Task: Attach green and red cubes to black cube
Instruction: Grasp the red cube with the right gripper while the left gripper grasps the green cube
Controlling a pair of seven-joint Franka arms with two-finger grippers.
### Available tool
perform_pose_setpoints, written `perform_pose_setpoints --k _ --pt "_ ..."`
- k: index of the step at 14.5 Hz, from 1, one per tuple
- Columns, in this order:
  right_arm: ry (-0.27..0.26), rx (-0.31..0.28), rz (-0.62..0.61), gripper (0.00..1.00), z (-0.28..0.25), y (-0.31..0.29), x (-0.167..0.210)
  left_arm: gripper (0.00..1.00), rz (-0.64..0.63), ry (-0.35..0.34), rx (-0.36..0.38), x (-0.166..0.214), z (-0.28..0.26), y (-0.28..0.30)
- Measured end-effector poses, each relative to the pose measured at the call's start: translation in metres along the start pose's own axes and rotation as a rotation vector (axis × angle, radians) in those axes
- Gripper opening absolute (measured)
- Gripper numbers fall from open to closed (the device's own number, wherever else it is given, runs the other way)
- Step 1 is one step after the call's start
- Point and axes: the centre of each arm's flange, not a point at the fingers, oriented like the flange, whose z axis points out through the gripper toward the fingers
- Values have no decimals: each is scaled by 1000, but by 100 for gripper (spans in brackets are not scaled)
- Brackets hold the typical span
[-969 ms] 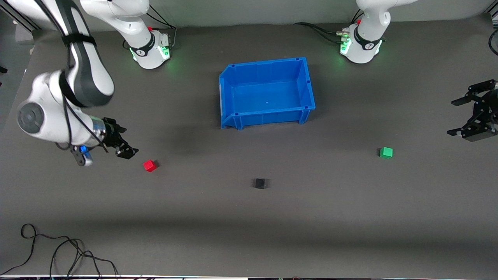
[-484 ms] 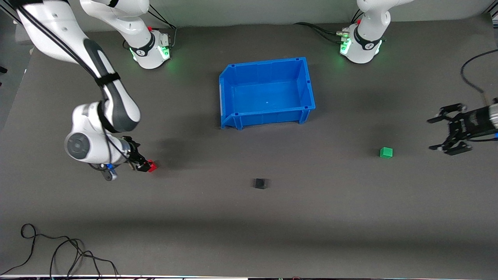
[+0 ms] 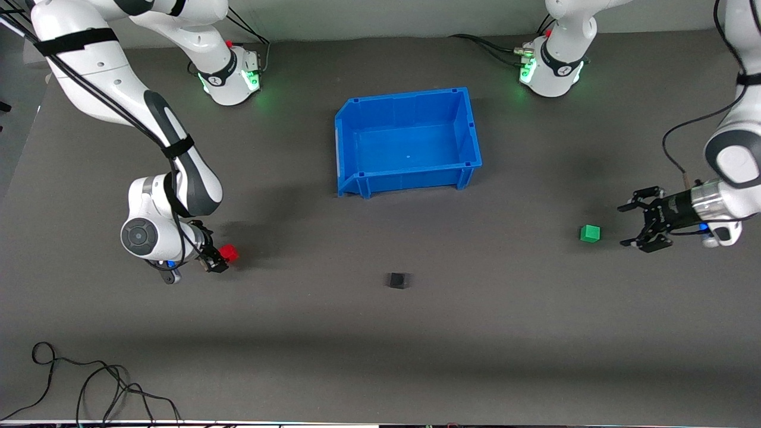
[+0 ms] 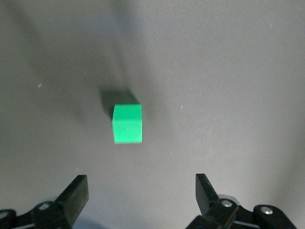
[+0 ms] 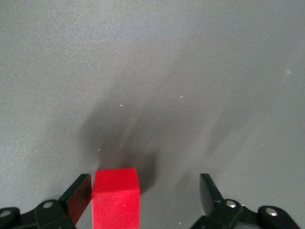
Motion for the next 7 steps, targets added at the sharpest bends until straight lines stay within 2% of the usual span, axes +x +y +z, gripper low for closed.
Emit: perform_pose_setpoints --k 5,7 --pt "27 6 74 97 6 -26 -32 100 55 -11 51 8 56 -1" --pt "33 6 77 84 5 -26 -29 100 55 -10 60 10 67 -2"
